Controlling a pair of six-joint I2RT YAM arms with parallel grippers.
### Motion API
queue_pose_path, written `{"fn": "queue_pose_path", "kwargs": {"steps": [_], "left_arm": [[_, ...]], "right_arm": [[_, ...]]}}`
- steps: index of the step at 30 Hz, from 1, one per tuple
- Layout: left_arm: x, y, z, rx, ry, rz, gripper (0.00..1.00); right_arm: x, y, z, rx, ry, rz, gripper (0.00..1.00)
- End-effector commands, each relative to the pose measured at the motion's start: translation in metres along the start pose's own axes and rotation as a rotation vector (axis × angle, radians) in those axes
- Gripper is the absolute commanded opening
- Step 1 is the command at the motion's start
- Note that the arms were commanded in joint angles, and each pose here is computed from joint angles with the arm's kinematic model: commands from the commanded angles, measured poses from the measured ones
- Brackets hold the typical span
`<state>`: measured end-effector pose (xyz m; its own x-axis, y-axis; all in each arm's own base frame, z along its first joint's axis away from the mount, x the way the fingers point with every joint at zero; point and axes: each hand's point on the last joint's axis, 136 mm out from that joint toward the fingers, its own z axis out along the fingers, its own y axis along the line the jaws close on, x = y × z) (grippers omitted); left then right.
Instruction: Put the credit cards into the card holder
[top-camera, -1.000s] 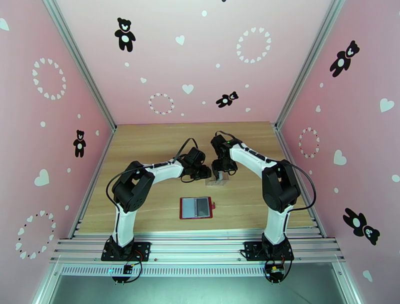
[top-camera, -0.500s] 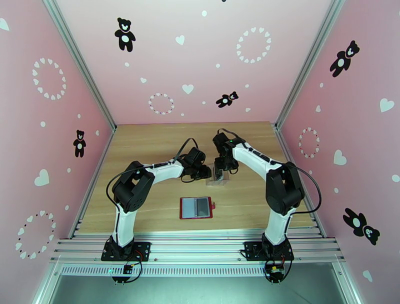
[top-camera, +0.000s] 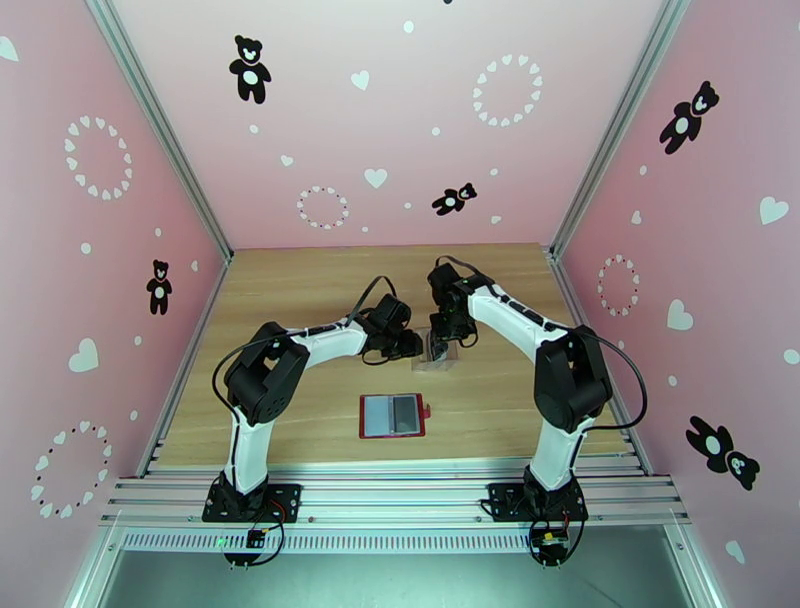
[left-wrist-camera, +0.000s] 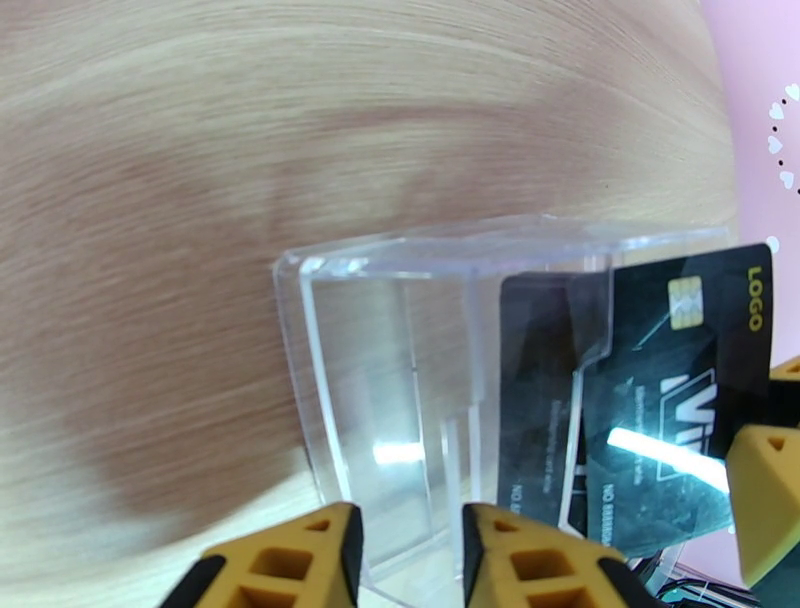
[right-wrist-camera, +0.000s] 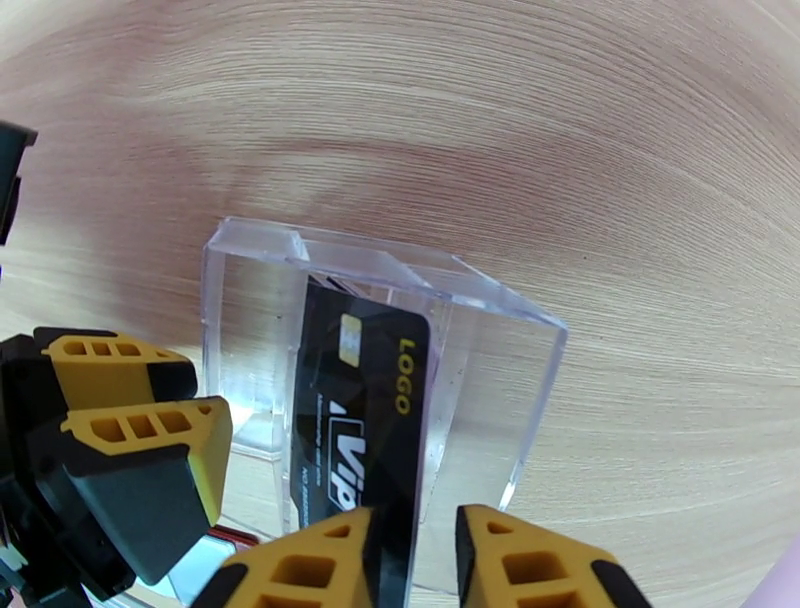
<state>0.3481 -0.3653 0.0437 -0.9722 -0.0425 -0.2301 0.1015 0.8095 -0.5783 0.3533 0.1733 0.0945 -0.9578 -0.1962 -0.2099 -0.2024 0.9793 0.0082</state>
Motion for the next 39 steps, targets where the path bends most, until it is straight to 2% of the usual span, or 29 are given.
{"fn": "queue_pose_path", "kwargs": {"steps": [1,3,9,15,24,39], "left_arm": [[0.003,0.012,0.005,-0.045,0.025,-0.011,0.32],[0.004,0.012,0.005,-0.045,0.027,-0.011,0.32],[0.004,0.012,0.006,-0.045,0.029,-0.011,0.32],[0.003,0.011,0.006,-0.046,0.030,-0.010,0.32],[0.003,0.010,0.004,-0.045,0.033,-0.004,0.32],[0.004,0.011,0.005,-0.042,0.035,-0.008,0.32]], "right_arm": [[0.009,-0.011,0.002,0.035,0.040,0.012,0.26],[0.009,-0.011,0.003,0.034,0.043,0.012,0.31],[0.010,-0.007,0.008,0.023,0.057,0.006,0.36],[0.010,0.003,0.011,0.003,0.069,-0.010,0.46],[0.005,0.003,0.017,0.072,0.074,-0.039,0.58],[0.004,-0.009,0.019,0.180,0.081,-0.064,0.60]]}}
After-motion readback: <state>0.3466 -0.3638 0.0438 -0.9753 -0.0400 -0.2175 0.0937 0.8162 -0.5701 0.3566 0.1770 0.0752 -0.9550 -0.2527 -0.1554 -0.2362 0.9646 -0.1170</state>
